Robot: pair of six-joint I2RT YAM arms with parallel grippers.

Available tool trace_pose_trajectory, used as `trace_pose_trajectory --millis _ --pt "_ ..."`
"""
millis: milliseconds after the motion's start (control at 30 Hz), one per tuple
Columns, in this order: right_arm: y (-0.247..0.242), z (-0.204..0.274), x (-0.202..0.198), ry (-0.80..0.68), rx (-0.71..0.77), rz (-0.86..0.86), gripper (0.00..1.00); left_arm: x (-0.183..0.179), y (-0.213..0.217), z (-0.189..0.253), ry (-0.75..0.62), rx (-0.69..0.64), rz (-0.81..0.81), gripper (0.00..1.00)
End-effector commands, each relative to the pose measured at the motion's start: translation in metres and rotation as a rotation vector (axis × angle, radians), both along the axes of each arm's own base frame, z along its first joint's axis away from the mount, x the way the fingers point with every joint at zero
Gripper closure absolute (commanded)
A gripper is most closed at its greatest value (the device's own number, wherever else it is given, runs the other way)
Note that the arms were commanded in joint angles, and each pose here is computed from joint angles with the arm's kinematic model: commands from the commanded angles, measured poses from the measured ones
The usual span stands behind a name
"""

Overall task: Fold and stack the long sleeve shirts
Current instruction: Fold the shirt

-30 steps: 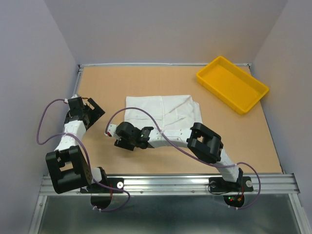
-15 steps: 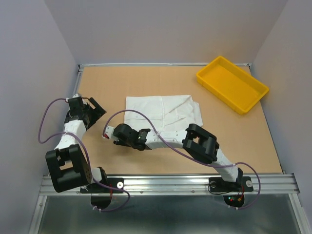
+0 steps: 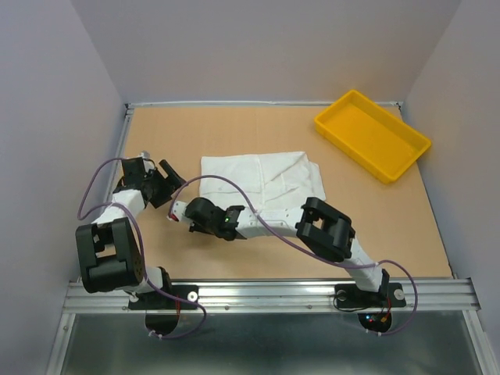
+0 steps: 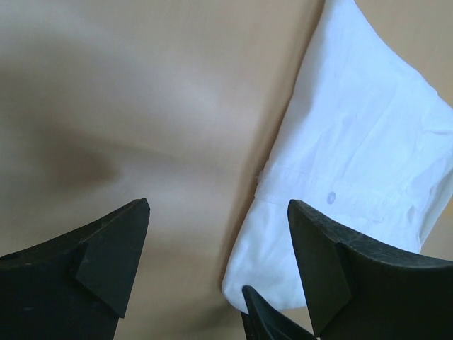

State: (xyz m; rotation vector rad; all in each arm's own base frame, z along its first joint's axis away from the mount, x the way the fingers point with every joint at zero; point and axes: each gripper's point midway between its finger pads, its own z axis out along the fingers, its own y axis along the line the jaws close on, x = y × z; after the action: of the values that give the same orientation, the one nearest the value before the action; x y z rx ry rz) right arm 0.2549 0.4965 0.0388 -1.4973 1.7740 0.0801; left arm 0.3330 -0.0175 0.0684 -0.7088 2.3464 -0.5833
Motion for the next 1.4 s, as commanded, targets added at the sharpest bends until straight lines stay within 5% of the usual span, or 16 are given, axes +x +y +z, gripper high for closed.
trace_pose_trajectory --millis 0,733,967,1300,1367 --pt "0.002 0.055 0.005 0.017 0.174 -0.024 0.99 -0.002 -0.028 0.002 -0.026 -0.083 -0.087 0.09" --pt "-0.016 0.077 0.000 0.107 0.327 -0.050 0.99 0.002 -0.095 -0.011 -0.008 -0.273 -0.156 0.10" --pt "-0.018 0.082 -0.003 0.117 0.353 -0.047 0.99 0.008 -0.105 -0.024 0.013 -0.273 -0.137 0.25" --pt "-0.020 0.084 -0.010 0.147 0.394 -0.048 0.99 0.009 -0.108 -0.026 -0.001 -0.222 -0.142 0.64" --pt "-0.022 0.085 -0.012 0.149 0.397 -0.054 0.88 0.007 -0.109 -0.024 -0.007 -0.218 -0.143 0.78"
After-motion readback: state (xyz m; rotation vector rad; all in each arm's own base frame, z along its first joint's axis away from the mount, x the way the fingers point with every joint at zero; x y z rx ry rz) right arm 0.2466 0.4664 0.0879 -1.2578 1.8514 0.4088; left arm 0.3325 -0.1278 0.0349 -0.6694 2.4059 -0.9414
